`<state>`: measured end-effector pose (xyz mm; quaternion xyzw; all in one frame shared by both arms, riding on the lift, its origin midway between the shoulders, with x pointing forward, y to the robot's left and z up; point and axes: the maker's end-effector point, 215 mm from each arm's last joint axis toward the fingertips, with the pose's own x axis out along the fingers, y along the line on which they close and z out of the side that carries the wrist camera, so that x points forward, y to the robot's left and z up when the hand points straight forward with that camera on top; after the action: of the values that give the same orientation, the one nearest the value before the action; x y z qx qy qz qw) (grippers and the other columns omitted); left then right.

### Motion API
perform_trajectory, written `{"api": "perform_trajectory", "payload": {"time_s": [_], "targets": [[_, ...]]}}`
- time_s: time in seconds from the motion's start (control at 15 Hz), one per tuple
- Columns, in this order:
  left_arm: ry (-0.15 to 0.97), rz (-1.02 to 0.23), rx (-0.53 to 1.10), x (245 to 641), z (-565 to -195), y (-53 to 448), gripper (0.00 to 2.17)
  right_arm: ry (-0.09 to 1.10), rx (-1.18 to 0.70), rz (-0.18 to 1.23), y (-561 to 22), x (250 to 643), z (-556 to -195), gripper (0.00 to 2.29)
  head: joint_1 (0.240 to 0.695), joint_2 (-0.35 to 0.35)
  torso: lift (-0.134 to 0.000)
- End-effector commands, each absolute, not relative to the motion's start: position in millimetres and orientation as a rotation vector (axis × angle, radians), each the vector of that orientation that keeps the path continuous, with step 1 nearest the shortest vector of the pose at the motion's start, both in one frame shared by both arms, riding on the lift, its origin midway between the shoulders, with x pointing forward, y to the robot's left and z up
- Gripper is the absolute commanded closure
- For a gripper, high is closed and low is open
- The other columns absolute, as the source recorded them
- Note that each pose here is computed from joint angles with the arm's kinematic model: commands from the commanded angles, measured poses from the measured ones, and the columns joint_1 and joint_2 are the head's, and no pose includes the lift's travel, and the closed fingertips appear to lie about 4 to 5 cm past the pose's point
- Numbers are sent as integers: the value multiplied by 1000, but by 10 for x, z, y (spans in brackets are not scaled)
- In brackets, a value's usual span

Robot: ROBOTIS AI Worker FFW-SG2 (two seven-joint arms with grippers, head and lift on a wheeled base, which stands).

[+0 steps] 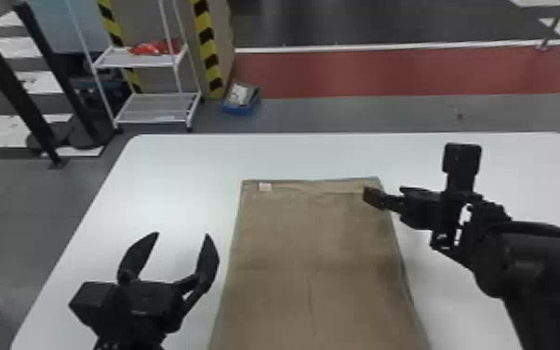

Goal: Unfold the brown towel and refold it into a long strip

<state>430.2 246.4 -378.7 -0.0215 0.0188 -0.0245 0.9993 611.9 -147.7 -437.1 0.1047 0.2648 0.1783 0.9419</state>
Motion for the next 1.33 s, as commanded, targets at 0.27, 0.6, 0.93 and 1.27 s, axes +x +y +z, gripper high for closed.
{"api": "perform_trajectory", "payload": {"time_s": [0.27,0.6,0.93,1.27], "targets": [[41,-60,-42,4339,-3781,2448,83,763,193,392,-1322,5969,-4520,171,695,113,-123],[41,-64,-45,4362,-3774,2421,83,761,186,386,-1341,6020,-4531,191,695,118,-123],[61,-86,-44,4409,-3835,2348,83,757,179,381,-1364,6059,-4535,232,695,109,-123],[61,-92,-47,4431,-3842,2338,87,746,180,375,-1386,6111,-4526,289,695,102,-123]]}}
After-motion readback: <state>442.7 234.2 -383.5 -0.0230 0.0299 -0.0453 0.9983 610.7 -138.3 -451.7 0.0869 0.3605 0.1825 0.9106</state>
